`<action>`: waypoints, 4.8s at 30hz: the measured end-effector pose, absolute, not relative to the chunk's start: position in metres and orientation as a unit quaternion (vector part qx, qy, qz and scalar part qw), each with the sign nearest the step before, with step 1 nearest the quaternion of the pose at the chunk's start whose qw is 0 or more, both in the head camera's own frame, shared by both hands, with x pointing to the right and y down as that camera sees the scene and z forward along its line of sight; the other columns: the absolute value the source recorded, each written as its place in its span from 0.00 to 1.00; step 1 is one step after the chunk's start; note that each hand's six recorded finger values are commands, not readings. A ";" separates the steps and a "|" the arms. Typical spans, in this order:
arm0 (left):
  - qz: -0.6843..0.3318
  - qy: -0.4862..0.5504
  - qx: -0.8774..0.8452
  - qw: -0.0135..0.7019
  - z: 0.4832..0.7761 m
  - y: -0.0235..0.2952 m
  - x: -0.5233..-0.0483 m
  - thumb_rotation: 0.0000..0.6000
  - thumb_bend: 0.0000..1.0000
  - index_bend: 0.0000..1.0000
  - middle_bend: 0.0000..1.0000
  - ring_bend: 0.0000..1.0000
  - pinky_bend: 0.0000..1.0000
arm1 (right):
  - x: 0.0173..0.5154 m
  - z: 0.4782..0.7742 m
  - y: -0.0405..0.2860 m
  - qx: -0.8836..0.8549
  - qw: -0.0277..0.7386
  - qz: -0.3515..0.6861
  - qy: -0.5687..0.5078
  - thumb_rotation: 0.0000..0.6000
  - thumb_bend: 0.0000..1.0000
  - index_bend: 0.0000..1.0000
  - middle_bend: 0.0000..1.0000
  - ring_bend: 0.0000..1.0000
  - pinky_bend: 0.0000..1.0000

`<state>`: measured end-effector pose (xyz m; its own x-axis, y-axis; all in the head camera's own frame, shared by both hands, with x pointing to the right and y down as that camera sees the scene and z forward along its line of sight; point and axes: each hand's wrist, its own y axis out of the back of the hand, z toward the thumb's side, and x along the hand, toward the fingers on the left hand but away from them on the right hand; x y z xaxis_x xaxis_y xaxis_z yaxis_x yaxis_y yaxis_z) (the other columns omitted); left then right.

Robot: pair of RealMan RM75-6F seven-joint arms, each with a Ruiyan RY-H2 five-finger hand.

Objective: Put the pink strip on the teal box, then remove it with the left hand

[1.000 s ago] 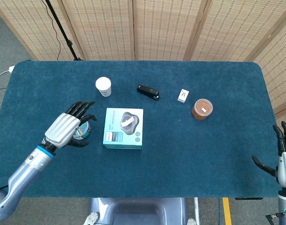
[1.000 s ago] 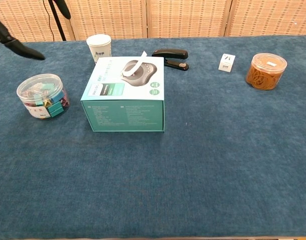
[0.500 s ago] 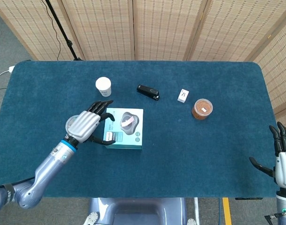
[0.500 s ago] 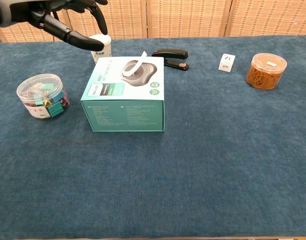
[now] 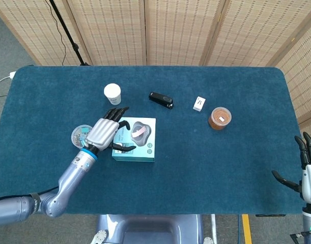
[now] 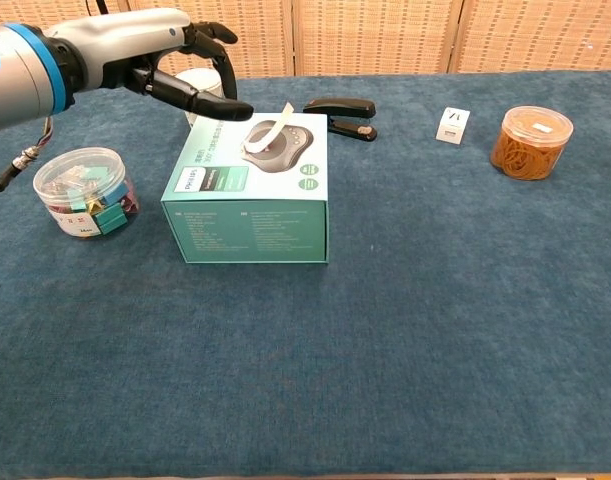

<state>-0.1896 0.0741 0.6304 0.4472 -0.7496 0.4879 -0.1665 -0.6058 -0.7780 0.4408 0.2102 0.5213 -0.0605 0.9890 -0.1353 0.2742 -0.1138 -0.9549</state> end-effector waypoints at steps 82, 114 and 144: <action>-0.432 0.255 -0.784 0.365 0.670 0.090 -0.171 0.35 0.00 0.46 0.00 0.00 0.00 | 0.445 0.514 0.210 -0.573 0.364 0.475 -0.560 1.00 0.00 0.03 0.00 0.00 0.00; -0.446 0.256 -0.777 0.363 0.672 0.085 -0.176 0.35 0.00 0.46 0.00 0.00 0.00 | 0.444 0.514 0.210 -0.578 0.360 0.474 -0.558 1.00 0.00 0.03 0.00 0.00 0.00; -0.430 0.253 -0.778 0.381 0.661 0.083 -0.153 0.34 0.00 0.46 0.00 0.00 0.00 | 0.444 0.514 0.210 -0.582 0.354 0.472 -0.560 1.00 0.00 0.03 0.00 0.00 0.00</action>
<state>-0.1528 0.0830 0.6614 0.5021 -0.7221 0.4759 -0.0665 -0.5809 -0.8113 0.4443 0.2098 0.5135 -0.0730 0.9856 -0.1523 0.3184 -0.1217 -0.9401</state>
